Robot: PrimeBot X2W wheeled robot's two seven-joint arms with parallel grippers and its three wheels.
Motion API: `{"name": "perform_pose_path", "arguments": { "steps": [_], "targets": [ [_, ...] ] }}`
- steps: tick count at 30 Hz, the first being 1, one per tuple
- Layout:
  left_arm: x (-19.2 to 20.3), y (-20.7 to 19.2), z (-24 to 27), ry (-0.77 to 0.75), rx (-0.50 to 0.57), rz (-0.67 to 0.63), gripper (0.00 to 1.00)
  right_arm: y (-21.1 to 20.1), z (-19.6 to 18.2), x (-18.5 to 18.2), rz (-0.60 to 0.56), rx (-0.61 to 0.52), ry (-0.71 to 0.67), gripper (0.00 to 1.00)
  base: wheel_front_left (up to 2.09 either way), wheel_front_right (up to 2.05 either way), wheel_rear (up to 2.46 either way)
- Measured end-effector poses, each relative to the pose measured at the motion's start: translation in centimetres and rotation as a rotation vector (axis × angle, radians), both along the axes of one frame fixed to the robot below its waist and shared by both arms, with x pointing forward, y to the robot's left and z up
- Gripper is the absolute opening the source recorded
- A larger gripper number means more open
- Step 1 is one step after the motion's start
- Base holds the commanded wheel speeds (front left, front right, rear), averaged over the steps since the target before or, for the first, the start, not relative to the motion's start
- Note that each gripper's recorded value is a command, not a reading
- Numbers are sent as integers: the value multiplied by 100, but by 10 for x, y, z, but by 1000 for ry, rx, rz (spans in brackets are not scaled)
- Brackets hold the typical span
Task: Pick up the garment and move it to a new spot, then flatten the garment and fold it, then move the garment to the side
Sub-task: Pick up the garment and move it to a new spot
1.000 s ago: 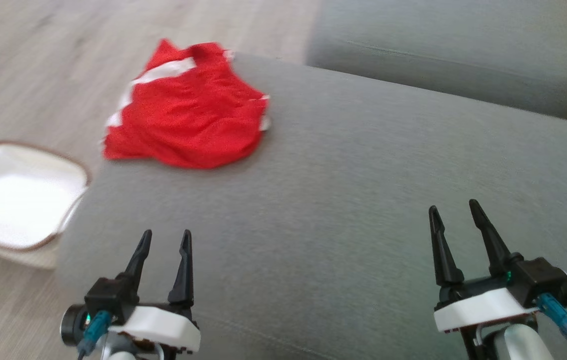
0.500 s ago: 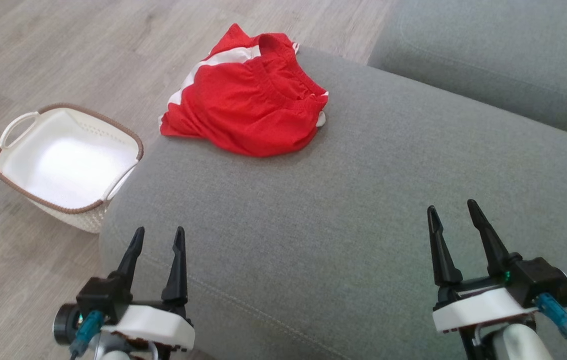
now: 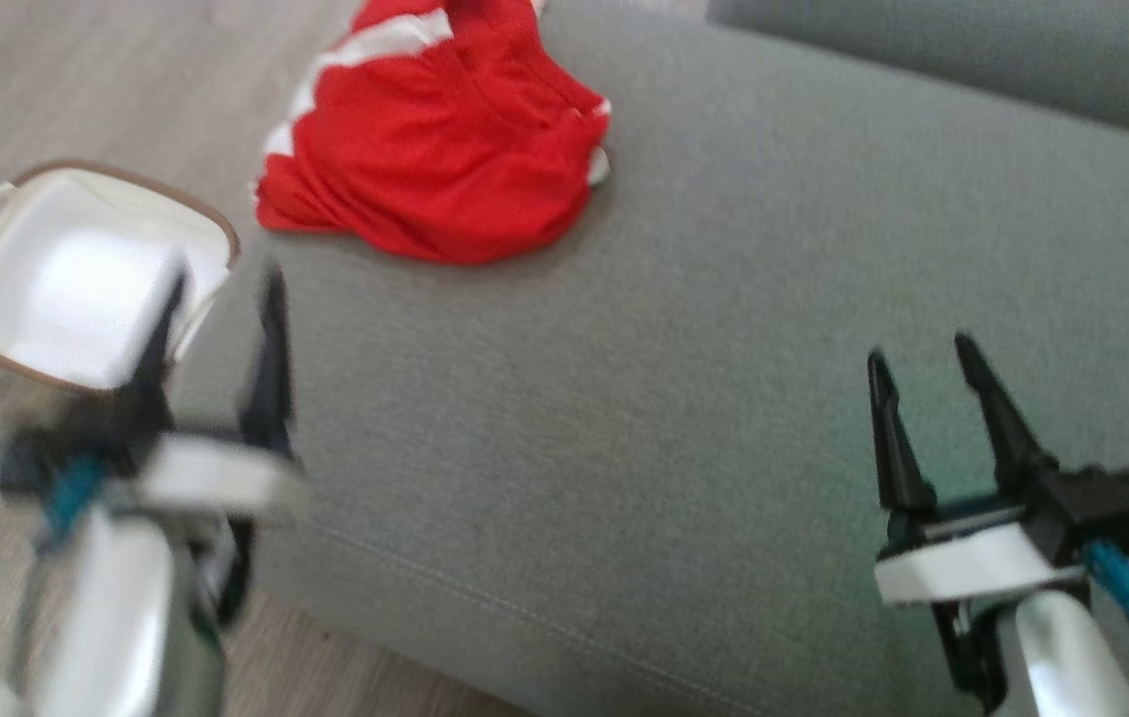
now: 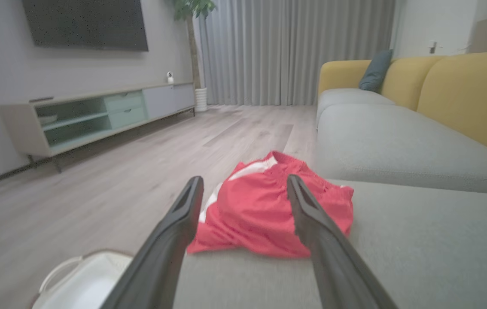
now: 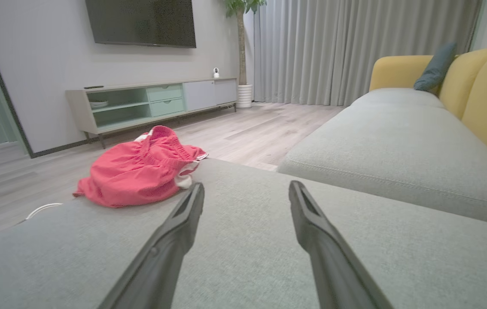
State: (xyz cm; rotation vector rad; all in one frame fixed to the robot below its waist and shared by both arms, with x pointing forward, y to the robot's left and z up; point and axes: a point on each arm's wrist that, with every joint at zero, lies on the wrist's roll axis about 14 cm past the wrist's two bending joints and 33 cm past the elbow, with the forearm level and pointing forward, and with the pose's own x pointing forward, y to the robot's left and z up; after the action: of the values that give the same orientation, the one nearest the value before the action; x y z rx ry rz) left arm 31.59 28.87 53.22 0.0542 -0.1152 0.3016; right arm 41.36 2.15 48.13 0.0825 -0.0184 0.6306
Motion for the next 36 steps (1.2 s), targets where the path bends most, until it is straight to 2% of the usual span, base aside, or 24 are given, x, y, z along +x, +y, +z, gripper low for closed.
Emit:
{"name": "perform_pose_path", "arguments": {
  "steps": [6, 13, 16, 20, 25, 31, 32, 35, 36],
  "targets": [
    [92, 15, 39, -28, 139, -99, 100, -9, -8, 31, -43, -13, -24, 100, 0, 0, 0],
    [197, 11, 27, 108, 129, -186, 100, -33, -37, 55, -111, -46, 3, 100, 0, 0, 0],
    [229, 9, 2, 193, 75, -199, 100, -47, -49, 62, -145, -61, 17, 100, 0, 0, 0],
    [255, 9, -50, 355, 28, -202, 100, -65, -66, 68, -192, -76, 43, 100, 0, 0, 0],
    [264, 17, -112, 539, 3, -177, 100, -83, -87, 69, -234, -99, 85, 100, 0, 0, 0],
    [268, 20, -151, 636, -18, -131, 100, -91, -95, 71, -253, -96, 92, 100, 0, 0, 0],
    [269, 21, -153, 638, -20, -129, 92, -91, -95, 71, -252, -94, 92, 100, 0, 0, 0],
    [268, 24, -148, 629, -19, -114, 0, -89, -92, 71, -249, -87, 91, 100, 0, 0, 0],
    [267, 25, -143, 620, -16, -105, 0, -88, -90, 71, -247, -86, 88, 100, 0, 0, 0]
  ]
}}
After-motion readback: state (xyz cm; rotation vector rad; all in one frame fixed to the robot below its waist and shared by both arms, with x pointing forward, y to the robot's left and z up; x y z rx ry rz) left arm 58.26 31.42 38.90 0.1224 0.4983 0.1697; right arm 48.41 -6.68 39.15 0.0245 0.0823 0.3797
